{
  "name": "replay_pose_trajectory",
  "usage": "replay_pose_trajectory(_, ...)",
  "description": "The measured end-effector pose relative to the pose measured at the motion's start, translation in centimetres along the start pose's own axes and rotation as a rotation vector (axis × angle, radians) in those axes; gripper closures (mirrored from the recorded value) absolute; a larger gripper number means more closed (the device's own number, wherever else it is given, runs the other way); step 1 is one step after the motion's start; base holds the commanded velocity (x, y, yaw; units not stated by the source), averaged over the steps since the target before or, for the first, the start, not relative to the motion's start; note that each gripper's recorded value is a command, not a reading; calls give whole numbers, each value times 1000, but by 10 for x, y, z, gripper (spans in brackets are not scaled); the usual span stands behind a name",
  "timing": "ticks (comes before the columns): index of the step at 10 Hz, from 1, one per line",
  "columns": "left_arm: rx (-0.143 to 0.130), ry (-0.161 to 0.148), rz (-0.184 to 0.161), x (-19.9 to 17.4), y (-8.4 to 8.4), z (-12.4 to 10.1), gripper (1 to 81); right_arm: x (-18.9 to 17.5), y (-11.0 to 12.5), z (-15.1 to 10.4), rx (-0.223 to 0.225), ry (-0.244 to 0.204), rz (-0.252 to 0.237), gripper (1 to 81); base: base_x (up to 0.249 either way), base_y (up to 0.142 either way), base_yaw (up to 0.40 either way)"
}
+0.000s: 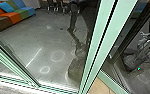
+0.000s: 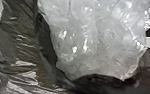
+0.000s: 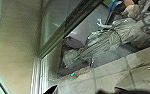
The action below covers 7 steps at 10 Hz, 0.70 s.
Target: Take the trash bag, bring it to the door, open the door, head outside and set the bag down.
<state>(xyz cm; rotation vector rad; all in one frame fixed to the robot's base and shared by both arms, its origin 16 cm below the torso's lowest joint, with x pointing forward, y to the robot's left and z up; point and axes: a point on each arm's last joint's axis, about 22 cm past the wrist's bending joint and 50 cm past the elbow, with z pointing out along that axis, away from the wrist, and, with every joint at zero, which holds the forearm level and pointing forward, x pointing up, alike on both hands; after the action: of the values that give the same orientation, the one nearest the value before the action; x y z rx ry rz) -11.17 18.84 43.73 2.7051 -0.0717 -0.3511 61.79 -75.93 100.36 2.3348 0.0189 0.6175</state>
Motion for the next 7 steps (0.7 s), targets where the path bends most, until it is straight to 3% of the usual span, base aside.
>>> replay_pose_trajectory(2, -1, -4, -2, -3, 0, 0, 811, -14, 9, 21, 1, -1, 35, 10, 0, 0, 0)
replay_pose_trajectory(4, -5, -11, -2, -4, 1, 0, 811, -11, 22, 35, -12, 47, 41, 10, 0, 0, 0)
replay_pose_trajectory(6, -6, -11, -3, -4, 1, 0, 811, -12, 50, 42, -58, 101, 5, 10, 0, 0, 0)
replay_pose_trajectory(7, -6, -12, -3, -4, 1, 0, 811, -14, 69, 42, -94, 139, -41, 10, 0, 0, 0)
